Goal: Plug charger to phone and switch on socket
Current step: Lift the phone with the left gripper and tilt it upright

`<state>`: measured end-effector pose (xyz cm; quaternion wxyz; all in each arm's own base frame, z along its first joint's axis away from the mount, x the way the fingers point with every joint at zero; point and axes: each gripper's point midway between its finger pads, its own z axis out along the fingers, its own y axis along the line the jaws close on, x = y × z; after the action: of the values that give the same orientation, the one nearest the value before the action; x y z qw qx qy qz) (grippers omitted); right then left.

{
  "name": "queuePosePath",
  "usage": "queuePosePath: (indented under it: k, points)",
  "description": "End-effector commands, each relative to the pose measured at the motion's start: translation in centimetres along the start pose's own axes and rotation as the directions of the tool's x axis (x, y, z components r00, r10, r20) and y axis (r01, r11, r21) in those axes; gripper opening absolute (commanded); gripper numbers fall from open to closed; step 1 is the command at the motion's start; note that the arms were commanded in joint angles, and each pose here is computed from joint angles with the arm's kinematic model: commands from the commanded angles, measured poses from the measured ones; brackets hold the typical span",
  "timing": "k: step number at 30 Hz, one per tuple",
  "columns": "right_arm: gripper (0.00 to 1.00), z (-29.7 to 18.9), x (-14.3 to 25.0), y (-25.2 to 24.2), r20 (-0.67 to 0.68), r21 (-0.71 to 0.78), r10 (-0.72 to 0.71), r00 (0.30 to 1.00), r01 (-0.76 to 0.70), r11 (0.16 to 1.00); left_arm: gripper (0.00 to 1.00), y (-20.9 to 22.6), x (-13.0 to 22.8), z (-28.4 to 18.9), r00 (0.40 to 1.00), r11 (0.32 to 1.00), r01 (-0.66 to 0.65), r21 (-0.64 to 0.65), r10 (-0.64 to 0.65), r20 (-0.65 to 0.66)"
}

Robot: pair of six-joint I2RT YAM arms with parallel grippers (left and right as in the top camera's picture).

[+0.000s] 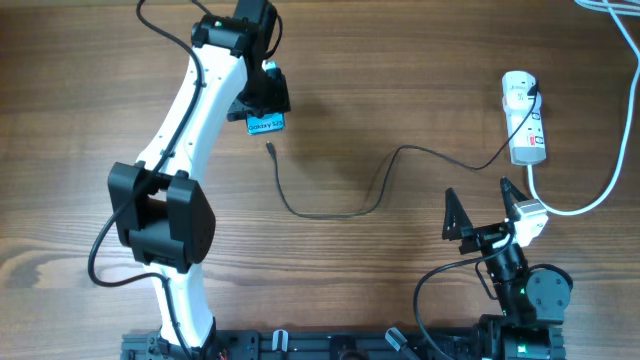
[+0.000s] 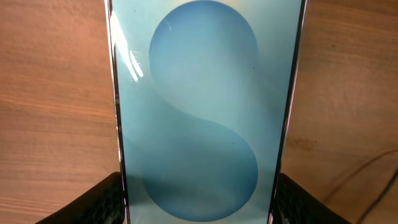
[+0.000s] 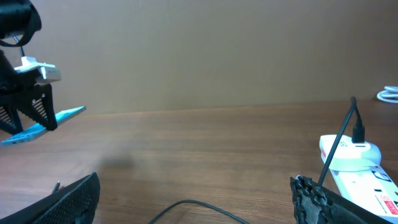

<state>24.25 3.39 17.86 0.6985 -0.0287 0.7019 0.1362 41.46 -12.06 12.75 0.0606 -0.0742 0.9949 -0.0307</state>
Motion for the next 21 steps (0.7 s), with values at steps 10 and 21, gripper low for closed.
queuePosePath:
  k: [10, 21]
  points:
    - [1.0, -0.1, -0.2, 0.1, 0.01, -0.004, -0.002, 1.0, 0.002, 1.0, 0.04, -2.5, 4.7, -1.9, 0.979, 0.984, 0.053, 0.168, -0.019, -0.201]
    - [1.0, -0.1, -0.2, 0.1, 0.01, -0.004, -0.002, 1.0, 0.002, 1.0, 0.04, -2.8, 7.3, -2.6, 0.948, 0.979, 0.087, 0.186, -0.024, -0.319]
